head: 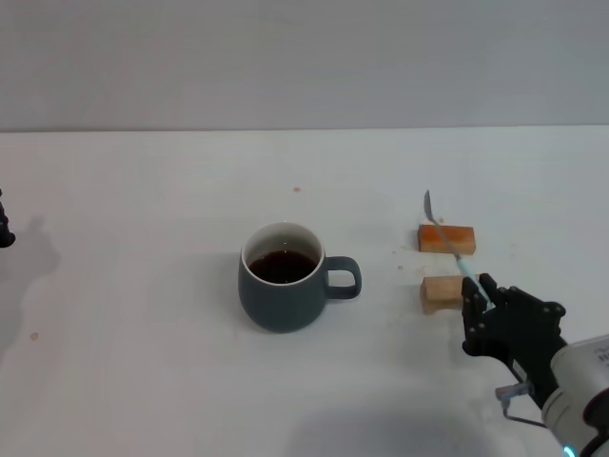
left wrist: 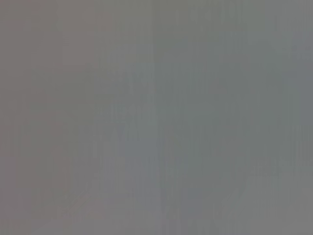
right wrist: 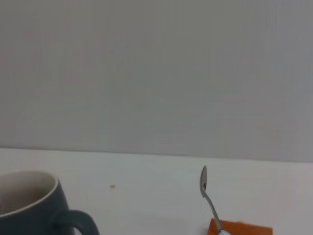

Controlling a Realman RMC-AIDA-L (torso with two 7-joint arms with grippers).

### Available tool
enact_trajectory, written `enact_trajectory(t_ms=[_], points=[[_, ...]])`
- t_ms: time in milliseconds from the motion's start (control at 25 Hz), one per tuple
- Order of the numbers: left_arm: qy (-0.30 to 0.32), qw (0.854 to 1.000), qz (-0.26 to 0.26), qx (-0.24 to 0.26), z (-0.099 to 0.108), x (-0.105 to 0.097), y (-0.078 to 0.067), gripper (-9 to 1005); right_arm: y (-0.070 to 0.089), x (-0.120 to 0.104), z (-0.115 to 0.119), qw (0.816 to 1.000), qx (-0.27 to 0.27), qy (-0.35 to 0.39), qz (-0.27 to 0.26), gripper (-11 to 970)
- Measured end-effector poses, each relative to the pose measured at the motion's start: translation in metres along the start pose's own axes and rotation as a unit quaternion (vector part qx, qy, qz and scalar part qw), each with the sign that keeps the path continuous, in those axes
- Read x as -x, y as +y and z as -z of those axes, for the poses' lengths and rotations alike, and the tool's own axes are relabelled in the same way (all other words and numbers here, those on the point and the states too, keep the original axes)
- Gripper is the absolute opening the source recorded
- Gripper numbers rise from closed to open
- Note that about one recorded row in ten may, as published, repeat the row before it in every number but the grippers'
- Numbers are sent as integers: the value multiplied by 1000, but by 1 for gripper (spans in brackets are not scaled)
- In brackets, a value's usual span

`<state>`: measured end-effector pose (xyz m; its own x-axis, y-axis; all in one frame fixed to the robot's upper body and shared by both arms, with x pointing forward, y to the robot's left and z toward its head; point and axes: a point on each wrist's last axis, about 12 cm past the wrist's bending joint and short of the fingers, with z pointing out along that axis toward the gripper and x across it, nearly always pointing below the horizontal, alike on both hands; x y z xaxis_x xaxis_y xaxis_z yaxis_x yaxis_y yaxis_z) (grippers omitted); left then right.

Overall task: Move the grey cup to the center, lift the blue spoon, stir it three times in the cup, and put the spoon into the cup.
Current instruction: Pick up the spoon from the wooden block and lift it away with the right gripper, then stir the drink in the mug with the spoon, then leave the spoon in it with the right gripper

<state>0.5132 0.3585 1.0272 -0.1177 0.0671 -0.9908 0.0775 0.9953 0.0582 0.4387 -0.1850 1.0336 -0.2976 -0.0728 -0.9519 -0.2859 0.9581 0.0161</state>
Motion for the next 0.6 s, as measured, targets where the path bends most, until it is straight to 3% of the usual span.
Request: enact_trajectory(t_ms=[600], points=[[22, 1000, 7, 6, -1, -6, -4, -2, -17, 54, 3, 998, 23, 15, 60, 122]])
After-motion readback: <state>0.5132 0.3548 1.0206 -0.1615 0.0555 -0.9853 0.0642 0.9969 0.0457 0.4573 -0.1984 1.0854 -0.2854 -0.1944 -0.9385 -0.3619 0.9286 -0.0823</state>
